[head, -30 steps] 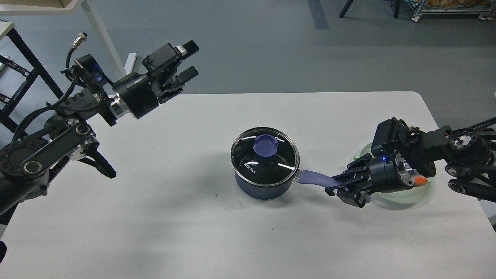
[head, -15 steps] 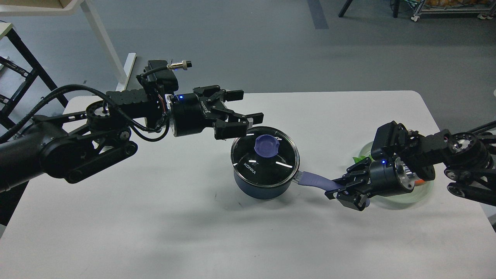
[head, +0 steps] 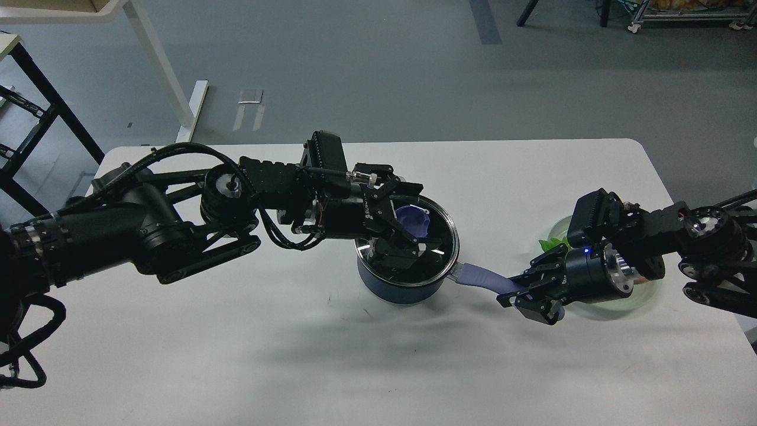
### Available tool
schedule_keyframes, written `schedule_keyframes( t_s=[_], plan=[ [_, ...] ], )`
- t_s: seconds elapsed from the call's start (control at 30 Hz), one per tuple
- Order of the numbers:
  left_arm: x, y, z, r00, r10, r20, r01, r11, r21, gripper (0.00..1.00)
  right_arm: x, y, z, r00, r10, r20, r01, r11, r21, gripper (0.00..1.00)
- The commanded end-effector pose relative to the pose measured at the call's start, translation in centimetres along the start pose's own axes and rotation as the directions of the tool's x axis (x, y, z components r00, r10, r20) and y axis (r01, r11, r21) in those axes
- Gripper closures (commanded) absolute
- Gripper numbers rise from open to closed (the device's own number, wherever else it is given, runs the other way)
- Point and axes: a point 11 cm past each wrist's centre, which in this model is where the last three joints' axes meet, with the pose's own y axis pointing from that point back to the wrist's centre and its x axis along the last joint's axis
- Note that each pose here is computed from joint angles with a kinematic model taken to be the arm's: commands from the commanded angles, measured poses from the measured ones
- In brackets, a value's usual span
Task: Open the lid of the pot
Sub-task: 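Reach the left gripper over the saucepan to the purple lid knob, then grasp the purple knob with the left gripper and lift the glass lid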
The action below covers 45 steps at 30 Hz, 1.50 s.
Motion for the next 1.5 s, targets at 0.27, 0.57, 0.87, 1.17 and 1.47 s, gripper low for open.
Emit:
schedule_keyframes(
  t_s=[0.27, 0.57, 0.87, 1.17, 1.47],
  plan=[
    [-1.2, -0.3, -1.5, 0.999, -0.008, 0.044, 0.006, 0.999, 0.046, 0.01, 0.5, 0.2, 0.0, 1.000, 0.005, -0.010, -0.005, 1.000, -0.003, 0.67],
    [-1.5, -0.6, -1.1, 1.000, -0.009, 0.030, 0.007, 0.999, 0.038, 0.01, 1.5, 0.5, 0.2, 0.999, 0.013, -0.032, -0.013, 1.000, -0.009, 0.67],
    [-2.8, -0.5, -2.0, 0.999, -0.032, 0.004, 0.031, 0.997, 0.076, 0.01, 1.5, 0.5, 0.1, 0.999, 0.010, -0.032, -0.010, 1.000, -0.008, 0.67],
    [-3.7, -0.7, -1.6, 0.999, -0.034, -0.022, 0.035, 0.997, 0.070, 0.01, 1.4, 0.6, 0.2, 1.000, 0.011, -0.029, -0.011, 1.000, -0.009, 0.66],
    [-4.5, -0.7, -1.2, 0.998, -0.036, -0.044, 0.039, 0.997, 0.066, 0.10, 1.2, 0.4, 0.1, 1.000, 0.010, -0.026, -0.010, 1.000, -0.005, 0.66]
  ],
)
